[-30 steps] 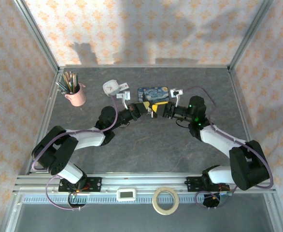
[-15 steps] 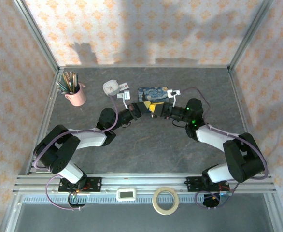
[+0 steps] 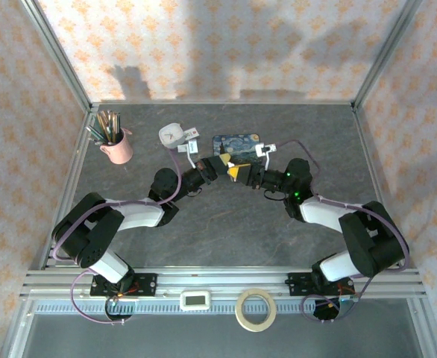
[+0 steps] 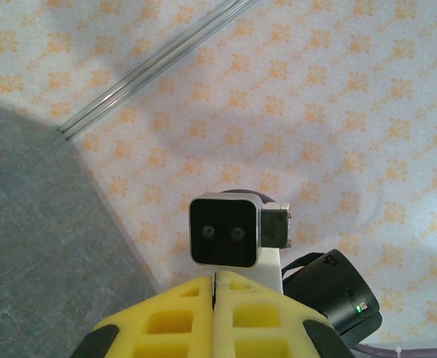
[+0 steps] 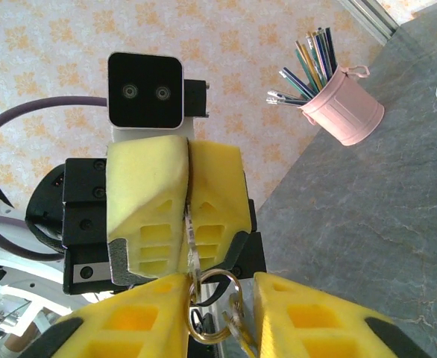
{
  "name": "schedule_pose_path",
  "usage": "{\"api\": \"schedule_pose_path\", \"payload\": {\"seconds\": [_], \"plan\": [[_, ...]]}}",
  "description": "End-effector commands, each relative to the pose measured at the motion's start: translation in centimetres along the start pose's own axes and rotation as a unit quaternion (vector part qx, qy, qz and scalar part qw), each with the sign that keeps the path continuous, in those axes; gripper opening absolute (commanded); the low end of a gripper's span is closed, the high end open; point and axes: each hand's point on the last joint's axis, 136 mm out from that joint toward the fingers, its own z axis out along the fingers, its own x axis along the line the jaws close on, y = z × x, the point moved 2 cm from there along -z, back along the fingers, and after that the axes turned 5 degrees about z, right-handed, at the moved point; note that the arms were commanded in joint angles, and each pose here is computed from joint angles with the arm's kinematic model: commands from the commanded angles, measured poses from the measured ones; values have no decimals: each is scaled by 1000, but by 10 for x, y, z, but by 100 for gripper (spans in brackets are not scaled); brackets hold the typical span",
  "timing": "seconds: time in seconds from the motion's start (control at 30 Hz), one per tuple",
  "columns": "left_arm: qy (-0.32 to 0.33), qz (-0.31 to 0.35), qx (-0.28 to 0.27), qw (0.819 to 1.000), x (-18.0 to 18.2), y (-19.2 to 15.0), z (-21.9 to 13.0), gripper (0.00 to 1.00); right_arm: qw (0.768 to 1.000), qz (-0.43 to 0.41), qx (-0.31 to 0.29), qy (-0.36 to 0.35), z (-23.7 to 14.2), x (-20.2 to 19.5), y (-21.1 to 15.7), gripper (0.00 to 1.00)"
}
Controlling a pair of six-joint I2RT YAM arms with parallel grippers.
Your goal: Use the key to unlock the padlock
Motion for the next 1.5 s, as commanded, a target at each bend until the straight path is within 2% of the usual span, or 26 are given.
{"api": "schedule_pose_path", "payload": {"seconds": [0.0, 0.17, 0.3, 0.47, 0.53, 0.67, 0.7, 0.77, 0.8, 0.83, 0.87, 0.93, 1.03, 1.13, 1.47], "plan": [[-30, 4, -17, 999, -15, 3, -2, 0, 999, -23, -4, 22, 2, 12, 4, 25], [-29, -2, -14, 999, -14, 0, -3, 0, 1000, -22, -13, 18, 3, 10, 8, 29], [-26, -5, -13, 1000, -13, -2, -5, 0, 999, -24, -19, 18, 3, 11, 11, 29], [-35, 0, -24, 999, -18, 2, -7, 0, 999, -25, -13, 22, 4, 11, 9, 12], [-36, 0, -26, 999, -18, 3, -7, 0, 999, -25, -12, 22, 3, 11, 8, 0], [-37, -3, -26, 999, -19, 2, -6, 0, 999, -23, -18, 13, 2, 7, 8, 0], [-34, -5, -27, 999, -17, 3, -7, 5, 1000, -23, -20, 6, 1, 5, 8, 0], [-15, -5, -38, 999, -10, 6, -10, 39, 999, -25, -23, -15, -1, -3, 9, 0], [17, -10, -43, 999, 3, 7, -14, 54, 999, -25, -24, -31, -3, -9, 10, 0], [50, -13, -53, 997, 17, 10, -20, 63, 998, -24, -24, -50, -5, -16, 9, 0], [84, -16, -56, 995, 31, 11, -24, 64, 997, -26, -24, -64, -8, -21, 9, 0], [166, -24, -45, 985, 68, 8, -34, 62, 994, -25, -25, -99, -15, -33, 8, 0], [207, -26, -19, 978, 90, -4, -40, 54, 991, -26, -30, -130, -26, -43, 7, 0], [186, -46, -12, 981, 89, -12, -39, 53, 991, -27, -27, -131, -30, -43, 3, 0], [79, -117, -11, 990, 59, -23, -7, 59, 994, -38, 20, -98, -24, -35, -6, 0]]}}
